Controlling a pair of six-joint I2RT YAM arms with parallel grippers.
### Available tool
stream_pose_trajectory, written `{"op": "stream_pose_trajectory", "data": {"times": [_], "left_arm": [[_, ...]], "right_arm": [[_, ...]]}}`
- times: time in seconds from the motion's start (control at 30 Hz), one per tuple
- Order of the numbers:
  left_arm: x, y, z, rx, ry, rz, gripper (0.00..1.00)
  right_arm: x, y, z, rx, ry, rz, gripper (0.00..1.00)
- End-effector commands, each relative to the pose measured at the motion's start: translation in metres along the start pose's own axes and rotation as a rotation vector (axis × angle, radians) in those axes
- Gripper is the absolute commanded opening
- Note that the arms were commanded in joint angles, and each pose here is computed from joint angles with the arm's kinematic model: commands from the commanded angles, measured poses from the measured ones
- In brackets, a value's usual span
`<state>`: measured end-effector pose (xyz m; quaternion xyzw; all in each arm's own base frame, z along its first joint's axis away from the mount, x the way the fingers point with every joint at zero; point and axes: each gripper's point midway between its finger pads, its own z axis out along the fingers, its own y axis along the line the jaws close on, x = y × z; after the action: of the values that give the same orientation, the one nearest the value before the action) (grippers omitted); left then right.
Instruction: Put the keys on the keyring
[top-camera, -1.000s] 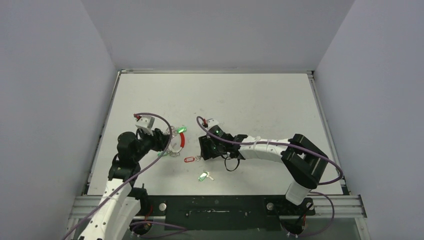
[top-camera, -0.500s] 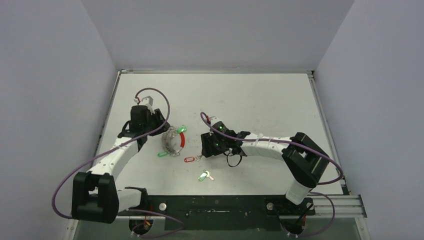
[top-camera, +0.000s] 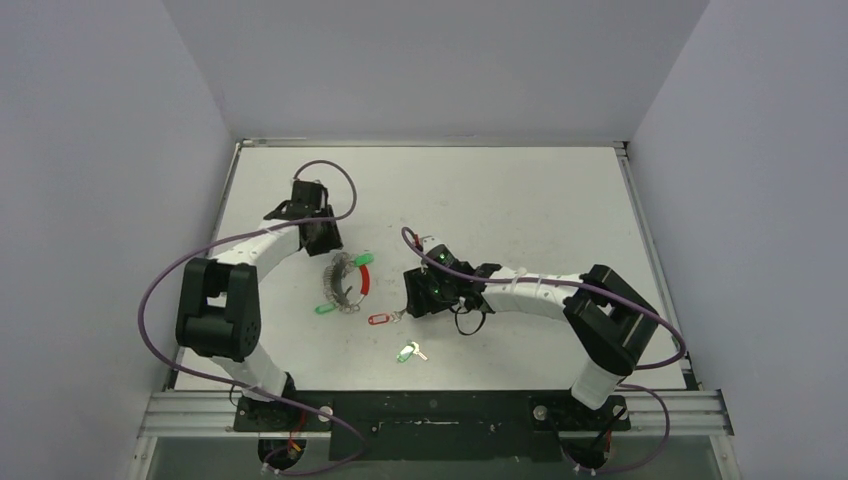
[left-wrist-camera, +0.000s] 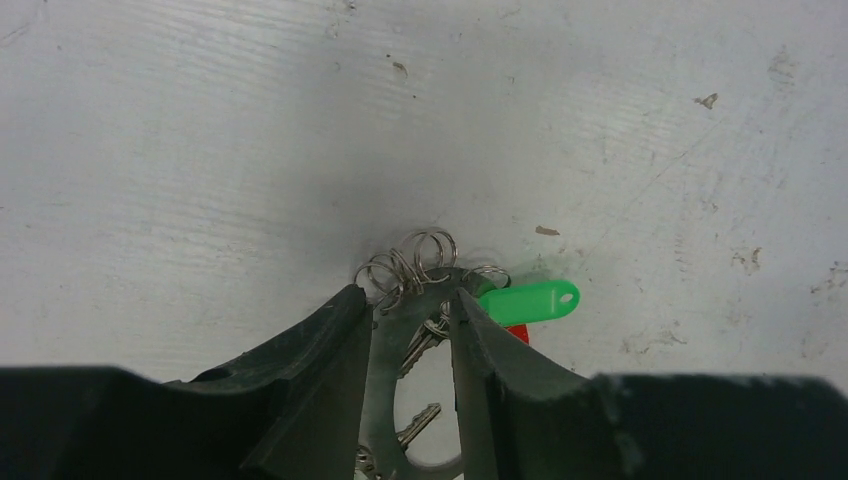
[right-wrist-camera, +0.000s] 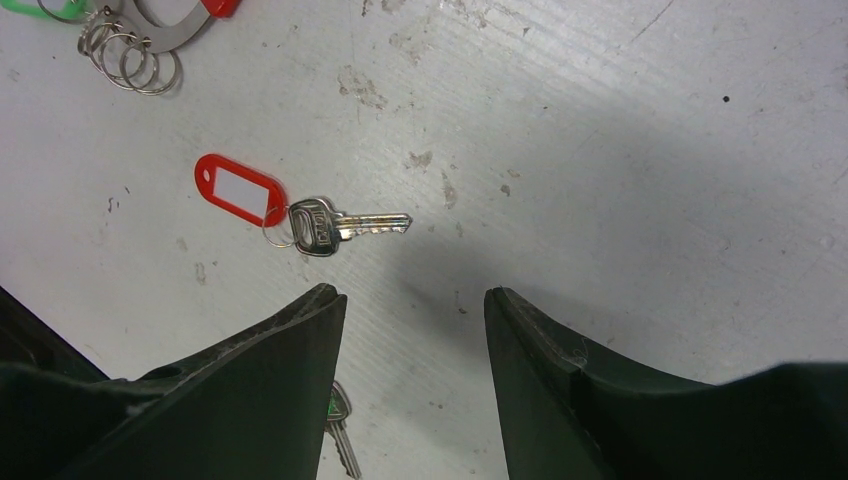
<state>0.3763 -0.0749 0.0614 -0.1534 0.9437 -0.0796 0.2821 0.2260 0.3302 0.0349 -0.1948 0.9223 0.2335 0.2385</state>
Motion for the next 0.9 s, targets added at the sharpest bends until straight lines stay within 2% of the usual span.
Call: {"op": "stream_pose_trajectory", "data": {"times": [0.0,0.23,0.4,0.57,0.73,0.87], "left_arm": [[-0.004,-0.009,0.003,-0.072,0.004,0.097,0.33],[0.001,-0.002,0.018,-0.165,0.04,0.124,0.32],[0.009,0.003,0.025,-0.182,0.07,0.131,0.27],[0.008,-0.001,0.024,-0.171,0.062,0.142,0.17],[0.004,-0.008,0.016,-0.157,0.05,0.183,0.01],[0.003,-0.02,0.006,-0.104,0.049,0.234,0.0]], "right_arm": [[-0.007,-0.001,-0.008,-0.001,-0.033,-0.013,0.54],[-0.004,-0.004,-0.011,0.008,-0.032,-0.019,0.55],[-0.002,-0.006,-0.012,0.011,-0.029,-0.021,0.55],[-0.003,-0.005,-0.013,0.007,-0.029,-0.023,0.55],[-0.005,-0.004,-0.014,0.005,-0.032,-0.025,0.56],[-0.006,-0.004,-0.016,-0.001,-0.035,-0.021,0.56]]}}
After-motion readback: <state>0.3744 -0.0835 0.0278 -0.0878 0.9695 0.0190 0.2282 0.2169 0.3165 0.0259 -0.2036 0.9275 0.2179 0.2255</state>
